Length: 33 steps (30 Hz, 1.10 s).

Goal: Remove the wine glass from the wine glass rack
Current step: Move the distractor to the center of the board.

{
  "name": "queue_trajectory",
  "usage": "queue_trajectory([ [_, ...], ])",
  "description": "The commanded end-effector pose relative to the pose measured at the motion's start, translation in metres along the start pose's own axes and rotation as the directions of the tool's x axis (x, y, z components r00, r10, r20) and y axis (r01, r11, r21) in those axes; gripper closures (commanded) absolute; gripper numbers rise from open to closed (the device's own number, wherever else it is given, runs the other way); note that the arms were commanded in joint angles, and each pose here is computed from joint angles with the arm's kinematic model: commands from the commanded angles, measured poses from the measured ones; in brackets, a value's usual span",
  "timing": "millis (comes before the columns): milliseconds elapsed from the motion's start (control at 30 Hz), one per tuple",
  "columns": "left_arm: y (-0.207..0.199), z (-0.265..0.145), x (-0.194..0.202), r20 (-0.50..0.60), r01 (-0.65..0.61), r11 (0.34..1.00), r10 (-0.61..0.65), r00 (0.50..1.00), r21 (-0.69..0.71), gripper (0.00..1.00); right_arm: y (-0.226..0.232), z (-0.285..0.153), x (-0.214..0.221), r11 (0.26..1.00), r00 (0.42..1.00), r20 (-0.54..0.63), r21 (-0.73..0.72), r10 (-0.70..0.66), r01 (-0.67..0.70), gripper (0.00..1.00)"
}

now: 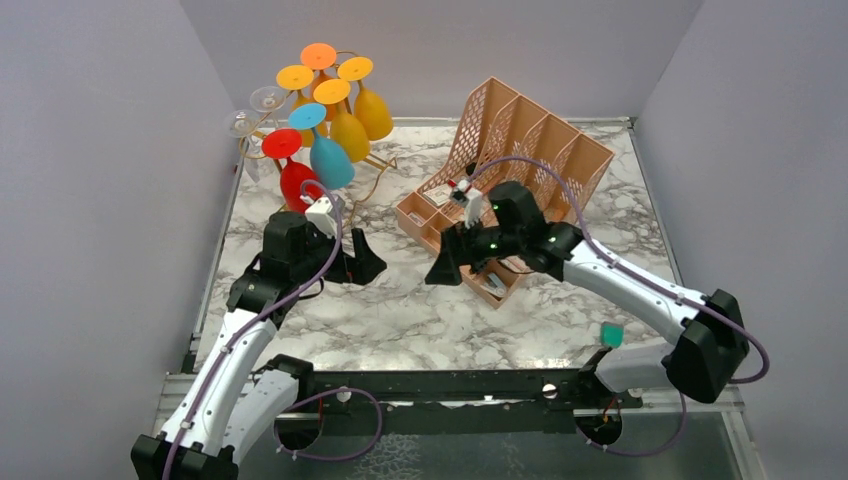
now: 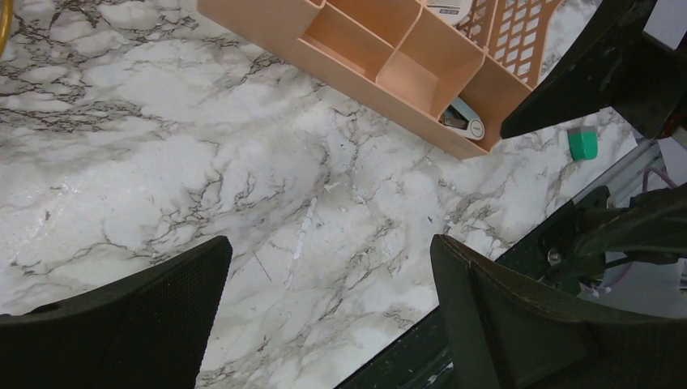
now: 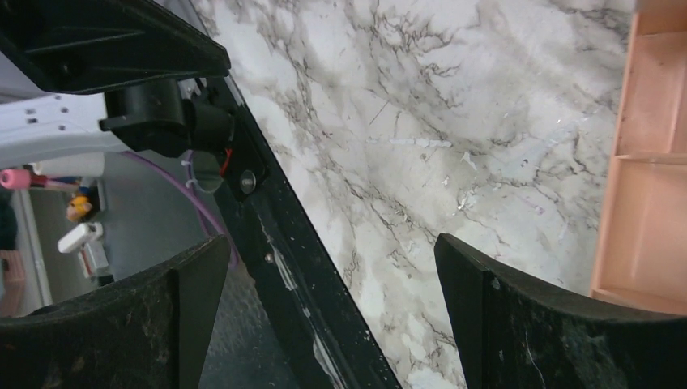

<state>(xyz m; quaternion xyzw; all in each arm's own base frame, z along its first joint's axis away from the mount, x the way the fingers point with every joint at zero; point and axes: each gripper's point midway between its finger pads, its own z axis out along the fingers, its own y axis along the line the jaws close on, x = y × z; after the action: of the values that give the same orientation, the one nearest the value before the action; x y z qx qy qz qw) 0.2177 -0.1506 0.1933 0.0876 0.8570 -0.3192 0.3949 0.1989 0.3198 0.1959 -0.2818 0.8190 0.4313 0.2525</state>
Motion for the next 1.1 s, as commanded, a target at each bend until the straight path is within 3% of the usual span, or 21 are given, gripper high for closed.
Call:
queue_trajectory([
  [0,0.001,0.001,-0.007,0.094,-0.014,1.0,0.015,0.995,-0.006,0.01,-0.012,0.015,-0.003,0.985,0.999,-0.017,0.168,-0.031,0.033,0.0],
  [233,0.011,-0.012,-0.022,0.212,-0.021,0.996,0.039,0.976,-0.091,0.01,-0.052,0.04,-0.029,0.912,0.997,0.071,0.407,0.028,-0.054,0.0],
  [367,0.014,-0.016,-0.026,0.243,-0.014,0.993,0.042,0.969,-0.116,0.01,-0.075,0.055,-0.031,0.865,0.999,0.036,0.5,0.034,-0.047,0.0],
  [800,0.018,-0.013,-0.024,0.227,-0.004,0.992,0.032,0.973,-0.126,0.01,-0.167,0.06,-0.02,0.625,0.994,-0.099,0.774,-0.041,0.103,0.0],
  [1067,0.018,-0.011,-0.022,0.218,-0.005,0.993,0.031,0.976,-0.121,0.01,-0.22,0.03,-0.04,0.561,0.999,-0.039,0.827,-0.01,0.038,0.0],
])
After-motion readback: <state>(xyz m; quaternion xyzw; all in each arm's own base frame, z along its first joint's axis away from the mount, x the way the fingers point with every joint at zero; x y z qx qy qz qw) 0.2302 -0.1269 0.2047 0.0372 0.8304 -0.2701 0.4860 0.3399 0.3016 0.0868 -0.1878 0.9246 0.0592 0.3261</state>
